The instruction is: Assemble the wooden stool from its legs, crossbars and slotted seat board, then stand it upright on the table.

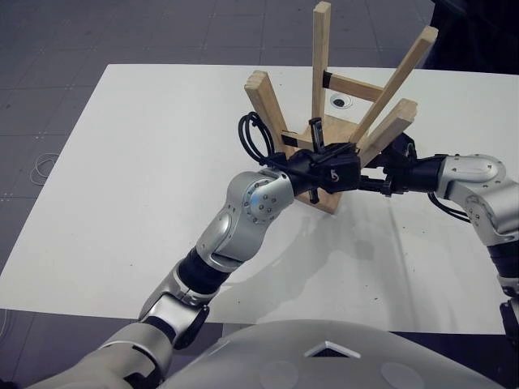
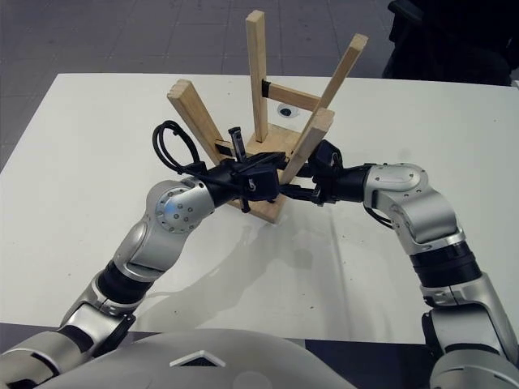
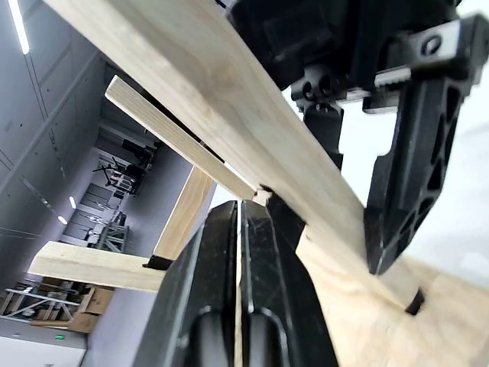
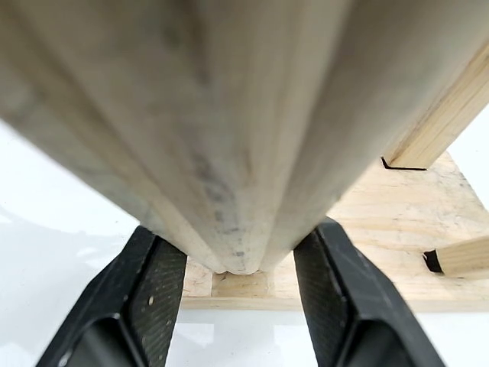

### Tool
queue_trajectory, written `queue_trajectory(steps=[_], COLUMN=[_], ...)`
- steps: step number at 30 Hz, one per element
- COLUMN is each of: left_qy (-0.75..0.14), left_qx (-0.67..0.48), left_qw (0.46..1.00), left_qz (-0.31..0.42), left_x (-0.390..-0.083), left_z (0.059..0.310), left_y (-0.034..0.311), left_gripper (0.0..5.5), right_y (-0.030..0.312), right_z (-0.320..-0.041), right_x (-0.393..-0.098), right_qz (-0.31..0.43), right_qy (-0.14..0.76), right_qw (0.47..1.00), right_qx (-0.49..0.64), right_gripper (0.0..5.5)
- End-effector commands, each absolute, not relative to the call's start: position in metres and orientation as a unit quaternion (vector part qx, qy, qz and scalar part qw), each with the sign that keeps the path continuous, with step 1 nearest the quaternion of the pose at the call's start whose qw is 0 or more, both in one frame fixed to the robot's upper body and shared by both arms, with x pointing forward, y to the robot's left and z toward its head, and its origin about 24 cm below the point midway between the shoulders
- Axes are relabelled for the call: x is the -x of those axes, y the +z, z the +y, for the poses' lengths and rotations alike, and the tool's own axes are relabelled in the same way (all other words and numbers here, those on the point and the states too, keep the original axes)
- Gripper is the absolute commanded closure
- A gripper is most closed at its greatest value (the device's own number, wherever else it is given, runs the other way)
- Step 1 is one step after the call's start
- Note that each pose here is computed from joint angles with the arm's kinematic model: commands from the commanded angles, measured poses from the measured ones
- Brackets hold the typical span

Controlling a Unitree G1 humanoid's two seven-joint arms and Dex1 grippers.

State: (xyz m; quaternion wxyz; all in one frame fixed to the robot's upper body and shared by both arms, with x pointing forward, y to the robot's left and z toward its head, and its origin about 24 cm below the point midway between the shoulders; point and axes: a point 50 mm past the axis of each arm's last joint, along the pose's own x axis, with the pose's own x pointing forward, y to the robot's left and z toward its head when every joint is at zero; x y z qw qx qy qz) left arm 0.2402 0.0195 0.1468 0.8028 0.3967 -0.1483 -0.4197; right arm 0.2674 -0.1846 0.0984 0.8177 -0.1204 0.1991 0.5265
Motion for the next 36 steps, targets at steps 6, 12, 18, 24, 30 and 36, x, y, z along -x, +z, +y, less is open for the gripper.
queue_trajectory(steps=[6, 12, 18, 24, 30, 36], left_qy=[-0.262, -0.255, -0.26, -0.257, -0.248, -0.234], left_qx=[-0.344, -0.354, -0.357, -0.358, -0.361, -0.364], left_qw=[0.842, 0.84, 0.837, 0.837, 0.839, 0.844], left_qz=[-0.321, -0.323, -0.324, -0.323, -0.323, -0.315], left_x=[-0.232, -0.235, -0.234, -0.234, -0.235, -0.237], left_z=[0.05, 0.051, 0.05, 0.051, 0.051, 0.053], left_y=[0.206, 0.204, 0.202, 0.202, 0.203, 0.201], left_gripper=[5.4, 5.4, 5.4, 5.4, 5.4, 5.4], right_y=[0.065, 0.068, 0.057, 0.045, 0.028, 0.02], right_z=[-0.194, -0.187, -0.191, -0.205, -0.221, -0.232], right_x=[-0.24, -0.239, -0.233, -0.225, -0.223, -0.227], right_qz=[0.302, 0.244, 0.244, 0.326, 0.411, 0.466], right_qy=[0.508, 0.514, 0.505, 0.51, 0.507, 0.52], right_qw=[0.805, 0.811, 0.806, 0.769, 0.711, 0.646], right_qx=[0.054, 0.134, 0.186, 0.205, 0.263, 0.31], right_gripper=[3.47, 3.47, 3.47, 3.47, 3.47, 3.47])
